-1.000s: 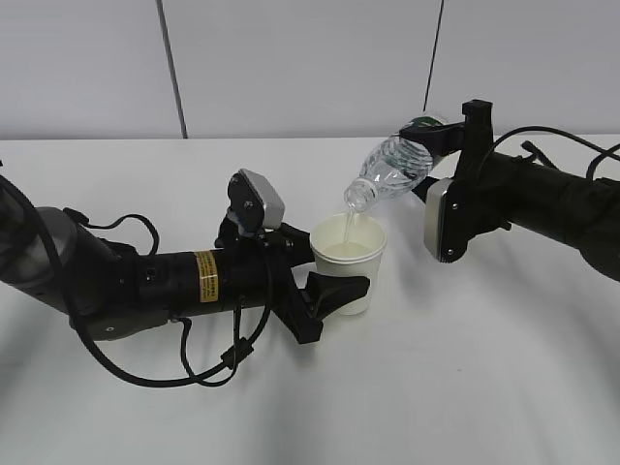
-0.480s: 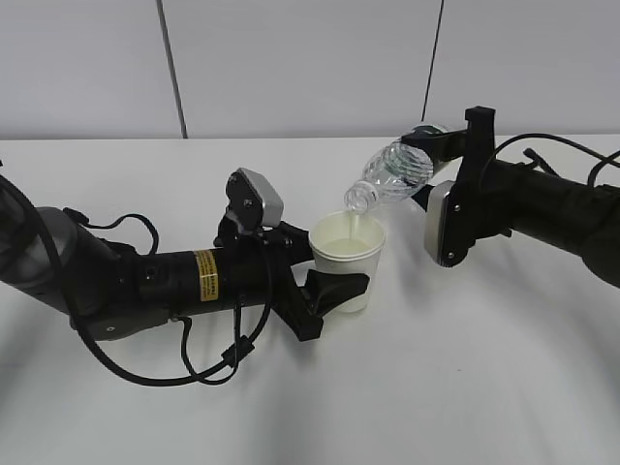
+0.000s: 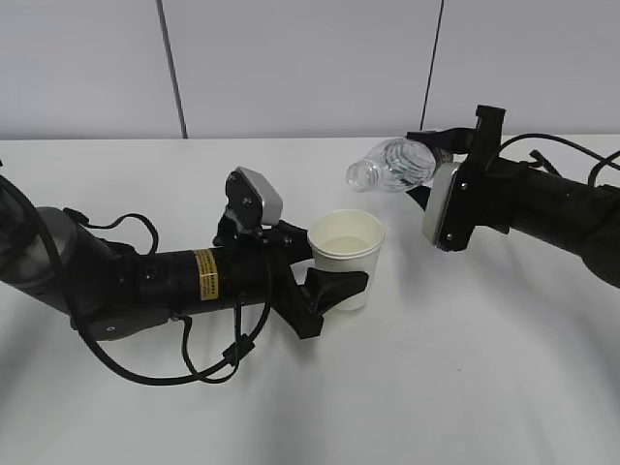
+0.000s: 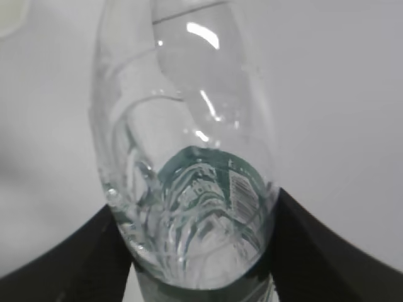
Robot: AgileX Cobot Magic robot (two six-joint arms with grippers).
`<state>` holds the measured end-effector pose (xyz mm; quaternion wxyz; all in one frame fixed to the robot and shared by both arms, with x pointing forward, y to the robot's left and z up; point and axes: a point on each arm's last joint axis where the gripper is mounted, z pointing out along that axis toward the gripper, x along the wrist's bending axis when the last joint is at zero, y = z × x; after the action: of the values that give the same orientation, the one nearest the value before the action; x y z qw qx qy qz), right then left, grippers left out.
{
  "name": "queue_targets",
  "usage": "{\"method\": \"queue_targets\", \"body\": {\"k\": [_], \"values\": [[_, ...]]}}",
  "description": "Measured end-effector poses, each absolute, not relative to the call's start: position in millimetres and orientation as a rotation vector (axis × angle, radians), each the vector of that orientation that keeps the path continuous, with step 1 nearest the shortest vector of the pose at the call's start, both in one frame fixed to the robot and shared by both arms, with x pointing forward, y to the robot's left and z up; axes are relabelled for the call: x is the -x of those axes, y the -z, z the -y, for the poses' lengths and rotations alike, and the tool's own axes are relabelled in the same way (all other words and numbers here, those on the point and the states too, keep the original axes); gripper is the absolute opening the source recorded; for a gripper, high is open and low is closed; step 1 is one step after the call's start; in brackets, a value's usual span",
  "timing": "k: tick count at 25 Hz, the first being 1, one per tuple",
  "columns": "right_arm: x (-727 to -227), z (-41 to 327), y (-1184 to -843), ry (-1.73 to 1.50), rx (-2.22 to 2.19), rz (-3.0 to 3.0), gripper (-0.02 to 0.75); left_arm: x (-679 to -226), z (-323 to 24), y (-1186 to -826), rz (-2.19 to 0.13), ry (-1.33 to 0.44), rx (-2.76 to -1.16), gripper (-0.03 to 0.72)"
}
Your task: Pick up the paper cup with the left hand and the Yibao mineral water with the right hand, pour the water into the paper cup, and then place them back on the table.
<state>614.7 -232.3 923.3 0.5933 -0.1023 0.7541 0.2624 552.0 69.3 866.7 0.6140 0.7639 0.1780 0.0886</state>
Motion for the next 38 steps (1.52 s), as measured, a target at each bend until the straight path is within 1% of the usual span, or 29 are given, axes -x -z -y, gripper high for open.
{"method": "queue_targets", "body": {"k": [19, 29, 38], "values": [[-623, 247, -928, -0.992, -0.547, -1.698, 0.447, -556, -71, -868, -0.459, -0.224, -1.736, 0.454], [-624, 251, -928, -1.204, -0.873, -1.609, 0.447, -559, -72, -869, -0.510, -0.248, -1.715, 0.454], [-624, 251, -927, -1.327, -1.067, -1.559, 0.447, -564, -76, -874, -0.550, -0.302, -1.747, 0.454]]}}
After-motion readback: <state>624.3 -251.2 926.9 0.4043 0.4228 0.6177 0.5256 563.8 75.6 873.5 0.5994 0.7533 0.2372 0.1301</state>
